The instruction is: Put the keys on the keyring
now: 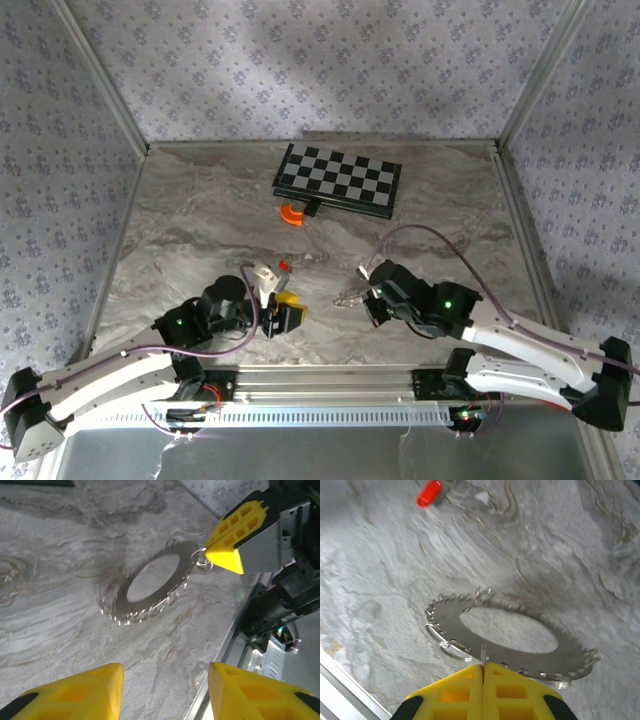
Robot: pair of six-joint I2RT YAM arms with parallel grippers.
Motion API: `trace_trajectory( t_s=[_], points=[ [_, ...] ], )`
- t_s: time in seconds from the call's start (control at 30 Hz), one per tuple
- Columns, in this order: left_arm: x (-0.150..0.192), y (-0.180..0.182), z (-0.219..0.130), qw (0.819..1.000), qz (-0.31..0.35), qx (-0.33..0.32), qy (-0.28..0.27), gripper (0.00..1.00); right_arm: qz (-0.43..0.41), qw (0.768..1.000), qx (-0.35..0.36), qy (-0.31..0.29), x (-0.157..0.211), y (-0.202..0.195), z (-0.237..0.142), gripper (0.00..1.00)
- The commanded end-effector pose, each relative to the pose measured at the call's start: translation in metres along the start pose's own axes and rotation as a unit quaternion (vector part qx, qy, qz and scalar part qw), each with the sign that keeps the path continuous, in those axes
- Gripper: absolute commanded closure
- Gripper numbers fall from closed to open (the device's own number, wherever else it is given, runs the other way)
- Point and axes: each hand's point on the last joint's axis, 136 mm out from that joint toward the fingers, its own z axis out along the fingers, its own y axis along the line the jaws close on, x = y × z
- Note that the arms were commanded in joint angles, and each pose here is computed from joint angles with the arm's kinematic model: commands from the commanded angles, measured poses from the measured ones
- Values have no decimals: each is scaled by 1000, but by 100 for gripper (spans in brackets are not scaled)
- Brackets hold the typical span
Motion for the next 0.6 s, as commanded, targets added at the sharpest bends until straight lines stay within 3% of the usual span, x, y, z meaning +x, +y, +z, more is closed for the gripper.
trace_trajectory(
  t_s=[0.0,0.4,0.57],
  points=[
    [-25,-27,-8,998,34,52,-33,54,-23,996,-49,-69,-22,15,-9,100],
    [-56,-72,-31,983,107,137,-66,60,-49,956,-181,-224,-60,54,-51,100],
    [-79,-51,-31,987,107,60,-101,68,-59,948,-186,-253,-66,56,-57,100]
  ],
)
